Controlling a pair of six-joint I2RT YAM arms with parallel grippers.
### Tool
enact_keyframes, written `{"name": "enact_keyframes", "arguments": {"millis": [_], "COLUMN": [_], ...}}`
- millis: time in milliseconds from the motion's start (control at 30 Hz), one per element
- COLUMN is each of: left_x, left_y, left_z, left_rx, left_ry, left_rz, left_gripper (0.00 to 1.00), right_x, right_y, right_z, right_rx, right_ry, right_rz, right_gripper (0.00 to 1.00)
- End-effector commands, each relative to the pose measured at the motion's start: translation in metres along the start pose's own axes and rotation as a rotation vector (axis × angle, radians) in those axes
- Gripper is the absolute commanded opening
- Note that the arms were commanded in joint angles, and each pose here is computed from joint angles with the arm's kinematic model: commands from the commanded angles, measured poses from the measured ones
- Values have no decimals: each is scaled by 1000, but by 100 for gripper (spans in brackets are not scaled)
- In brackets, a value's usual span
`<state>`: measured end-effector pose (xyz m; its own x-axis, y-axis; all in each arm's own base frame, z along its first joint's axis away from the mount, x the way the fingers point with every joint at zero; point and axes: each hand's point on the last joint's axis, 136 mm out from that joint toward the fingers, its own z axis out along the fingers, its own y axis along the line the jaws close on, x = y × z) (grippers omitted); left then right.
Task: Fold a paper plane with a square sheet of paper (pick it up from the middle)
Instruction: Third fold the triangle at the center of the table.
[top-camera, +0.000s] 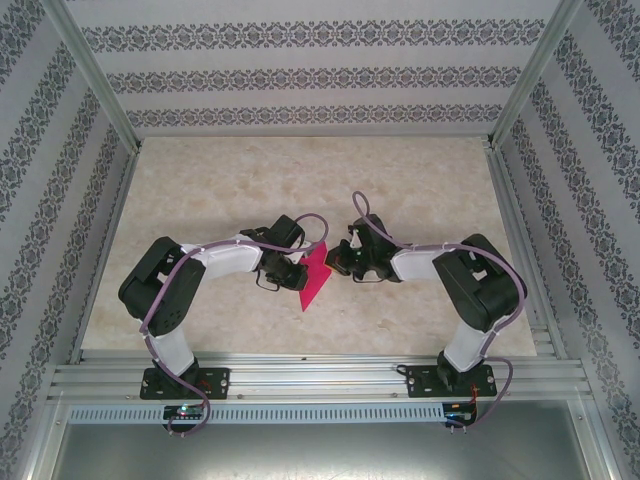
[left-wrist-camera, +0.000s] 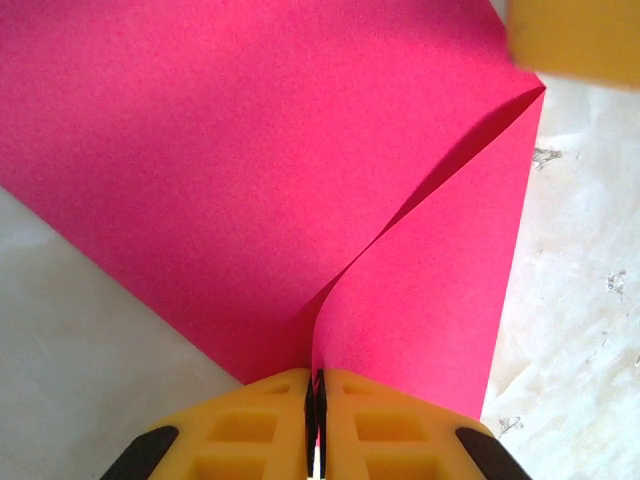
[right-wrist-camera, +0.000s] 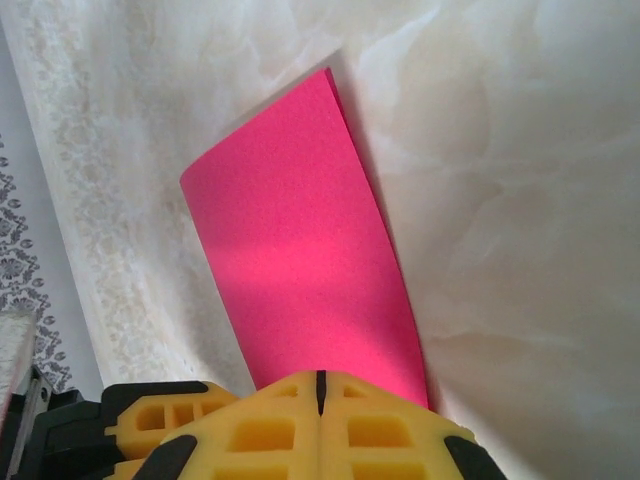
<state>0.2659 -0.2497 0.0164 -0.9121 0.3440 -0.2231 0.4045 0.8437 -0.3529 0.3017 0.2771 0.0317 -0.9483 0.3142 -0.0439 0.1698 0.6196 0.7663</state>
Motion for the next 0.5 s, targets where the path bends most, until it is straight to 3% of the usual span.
{"name": "enact_keyframes", "arguments": {"millis": [0,233,467], "left_x": [21,21,20], "left_y": [14,15,15], "left_z": [6,6,5], "left_rx": [-55,-60,-61], "left_ry": [82,83,82], "left_rz": [-4,-4,-2], "left_gripper": [13,14,13], "right_x": [7,13,3], "right_y": [-7,-27,18], "right_z": [9,15,-12], "right_rx": [4,40,-26], "right_ry": [26,31,-13], "right_rz": [1,25,-54], "right_gripper": [3,3,4]}}
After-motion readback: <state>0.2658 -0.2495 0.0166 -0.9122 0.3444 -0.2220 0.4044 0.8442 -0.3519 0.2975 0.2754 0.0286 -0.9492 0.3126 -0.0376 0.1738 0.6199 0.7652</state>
